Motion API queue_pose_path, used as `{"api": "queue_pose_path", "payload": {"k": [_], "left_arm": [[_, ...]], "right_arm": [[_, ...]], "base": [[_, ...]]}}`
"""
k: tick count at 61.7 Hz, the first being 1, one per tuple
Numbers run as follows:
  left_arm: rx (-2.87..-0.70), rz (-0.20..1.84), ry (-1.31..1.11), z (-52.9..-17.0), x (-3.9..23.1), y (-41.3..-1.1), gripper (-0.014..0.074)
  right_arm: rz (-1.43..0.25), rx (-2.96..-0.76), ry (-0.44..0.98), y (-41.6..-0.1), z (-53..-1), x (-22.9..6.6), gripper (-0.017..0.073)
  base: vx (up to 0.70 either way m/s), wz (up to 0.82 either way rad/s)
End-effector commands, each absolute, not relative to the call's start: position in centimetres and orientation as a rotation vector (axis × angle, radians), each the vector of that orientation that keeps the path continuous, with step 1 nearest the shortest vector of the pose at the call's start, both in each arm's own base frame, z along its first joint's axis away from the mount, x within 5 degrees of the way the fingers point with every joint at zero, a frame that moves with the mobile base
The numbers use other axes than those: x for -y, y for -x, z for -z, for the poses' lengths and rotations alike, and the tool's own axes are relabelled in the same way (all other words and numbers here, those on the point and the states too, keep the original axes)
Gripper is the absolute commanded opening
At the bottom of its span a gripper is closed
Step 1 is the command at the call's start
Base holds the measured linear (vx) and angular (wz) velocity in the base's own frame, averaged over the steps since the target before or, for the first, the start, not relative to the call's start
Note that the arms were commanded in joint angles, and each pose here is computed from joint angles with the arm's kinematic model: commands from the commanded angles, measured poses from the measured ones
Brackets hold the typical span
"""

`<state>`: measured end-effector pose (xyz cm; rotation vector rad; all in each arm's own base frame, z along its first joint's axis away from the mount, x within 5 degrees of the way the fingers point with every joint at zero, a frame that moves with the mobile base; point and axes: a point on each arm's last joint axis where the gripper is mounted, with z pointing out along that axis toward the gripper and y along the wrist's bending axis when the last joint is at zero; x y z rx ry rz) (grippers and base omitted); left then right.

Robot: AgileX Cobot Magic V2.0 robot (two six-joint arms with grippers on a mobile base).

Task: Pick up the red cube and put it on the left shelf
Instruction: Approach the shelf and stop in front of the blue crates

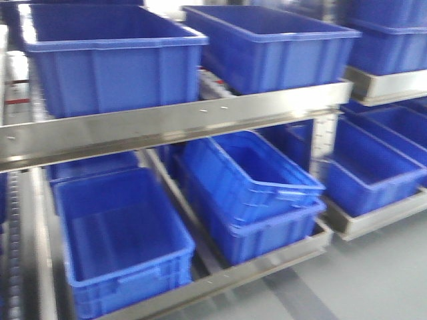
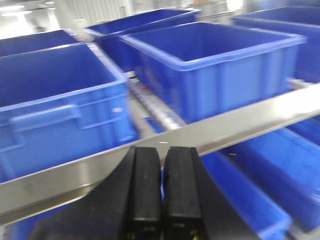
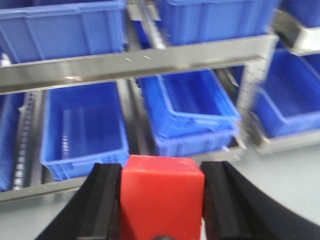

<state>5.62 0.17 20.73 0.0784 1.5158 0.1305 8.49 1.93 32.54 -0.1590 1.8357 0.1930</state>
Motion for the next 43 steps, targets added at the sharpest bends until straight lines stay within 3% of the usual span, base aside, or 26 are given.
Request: {"api": "queue_pose_path", "payload": {"k": [1, 24, 43], "left_arm": [[-1.433, -0.126, -0.075, -20.88, -0.14, -5.53, 0.0106], [-1.433, -0.126, -0.075, -20.88, -0.14, -5.53, 0.0106], [-1.433, -0.126, -0.075, -20.88, -0.14, -5.53, 0.0106]], "right_arm": [[-0.197, -1.726, 0.158, -8.59, -34.17, -1.96, 0.0057], [-0.197, -1.726, 0.158, -8.59, -34.17, -1.96, 0.0057], [-0.197, -1.726, 0.158, -8.59, -34.17, -1.96, 0.0057]], "base": [[0.37, 0.69], [0.35, 0.55], [0.32, 0.32]]}}
